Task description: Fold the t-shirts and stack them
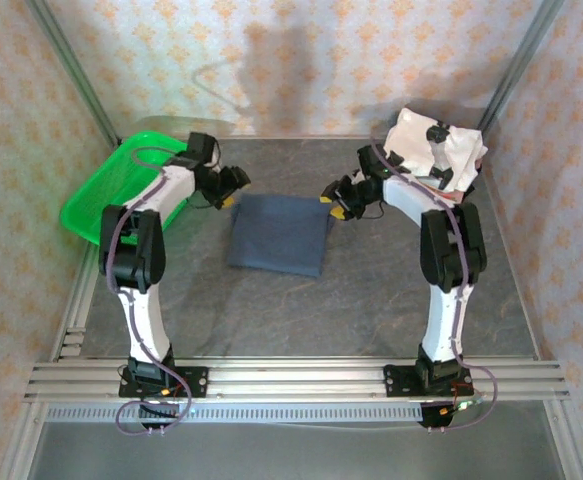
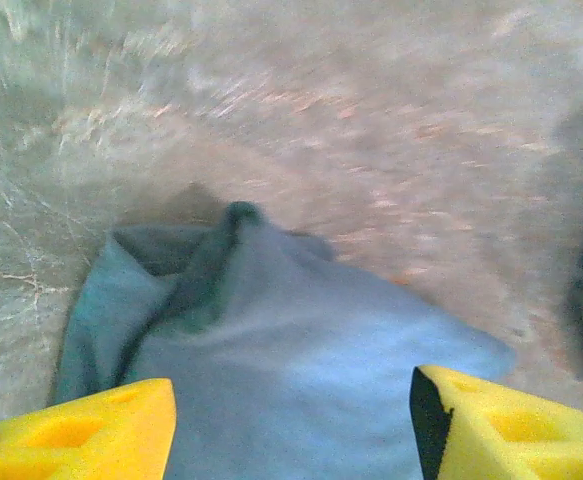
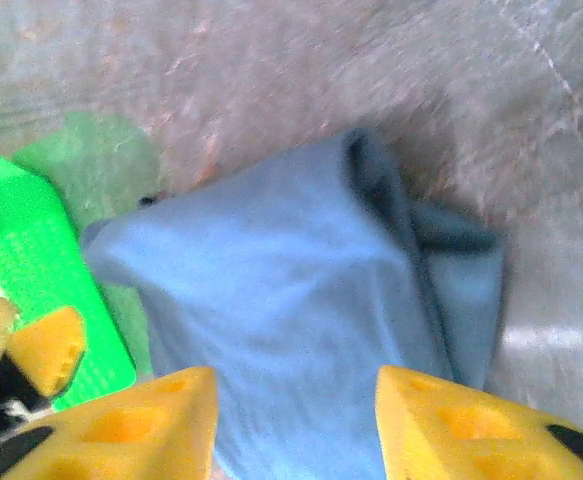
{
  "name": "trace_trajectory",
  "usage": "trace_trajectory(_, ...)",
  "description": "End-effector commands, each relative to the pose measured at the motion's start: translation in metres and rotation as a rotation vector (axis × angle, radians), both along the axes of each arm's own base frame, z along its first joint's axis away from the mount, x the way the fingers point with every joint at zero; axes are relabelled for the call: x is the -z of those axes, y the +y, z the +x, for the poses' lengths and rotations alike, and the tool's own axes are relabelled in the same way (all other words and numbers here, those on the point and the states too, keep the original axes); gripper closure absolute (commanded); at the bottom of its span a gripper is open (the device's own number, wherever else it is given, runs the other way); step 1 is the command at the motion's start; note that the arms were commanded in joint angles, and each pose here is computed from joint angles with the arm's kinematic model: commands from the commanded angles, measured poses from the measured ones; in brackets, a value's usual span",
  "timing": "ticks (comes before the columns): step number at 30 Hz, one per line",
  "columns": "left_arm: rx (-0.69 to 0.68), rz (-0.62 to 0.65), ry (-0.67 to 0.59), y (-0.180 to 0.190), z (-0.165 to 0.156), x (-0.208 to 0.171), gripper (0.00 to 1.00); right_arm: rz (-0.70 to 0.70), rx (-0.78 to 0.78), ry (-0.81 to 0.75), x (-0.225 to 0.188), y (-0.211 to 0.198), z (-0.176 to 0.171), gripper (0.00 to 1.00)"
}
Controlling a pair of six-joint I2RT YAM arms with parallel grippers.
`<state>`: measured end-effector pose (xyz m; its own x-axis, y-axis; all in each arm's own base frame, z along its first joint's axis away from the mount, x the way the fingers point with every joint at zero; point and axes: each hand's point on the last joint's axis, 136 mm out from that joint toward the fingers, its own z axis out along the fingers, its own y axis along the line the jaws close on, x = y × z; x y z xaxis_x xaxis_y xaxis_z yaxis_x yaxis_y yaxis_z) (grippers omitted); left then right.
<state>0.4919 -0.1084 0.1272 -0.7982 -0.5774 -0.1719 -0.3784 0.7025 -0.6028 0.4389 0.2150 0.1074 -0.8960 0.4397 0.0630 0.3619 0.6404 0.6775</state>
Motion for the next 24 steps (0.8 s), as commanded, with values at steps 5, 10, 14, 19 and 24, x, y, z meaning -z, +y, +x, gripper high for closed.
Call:
trace_trajectory(5,0.039,0.167,-0.346,0.033,-0.051,-0.17,0.18,-0.281,-0.192,-0.021,-0.034,-0.021,-0.072,0.13)
trace_trajectory(10,0.032,0.388,-0.424,0.066,-0.112,-0.188,0.0,-0.314,-0.208,0.005,-0.012,-0.011,-0.078,0.12)
trace_trajectory(14,0.04,0.522,-0.343,0.088,-0.145,-0.161,0.0,-0.328,-0.212,0.022,0.008,-0.003,-0.067,0.12)
trace_trajectory(19,0.018,0.541,-0.328,0.096,-0.178,-0.146,0.0,-0.329,-0.227,0.063,0.038,0.009,-0.051,0.16)
trace_trajectory(24,-0.002,0.548,-0.3,0.101,-0.203,-0.133,0.0,-0.347,-0.244,0.084,0.058,0.023,-0.038,0.19)
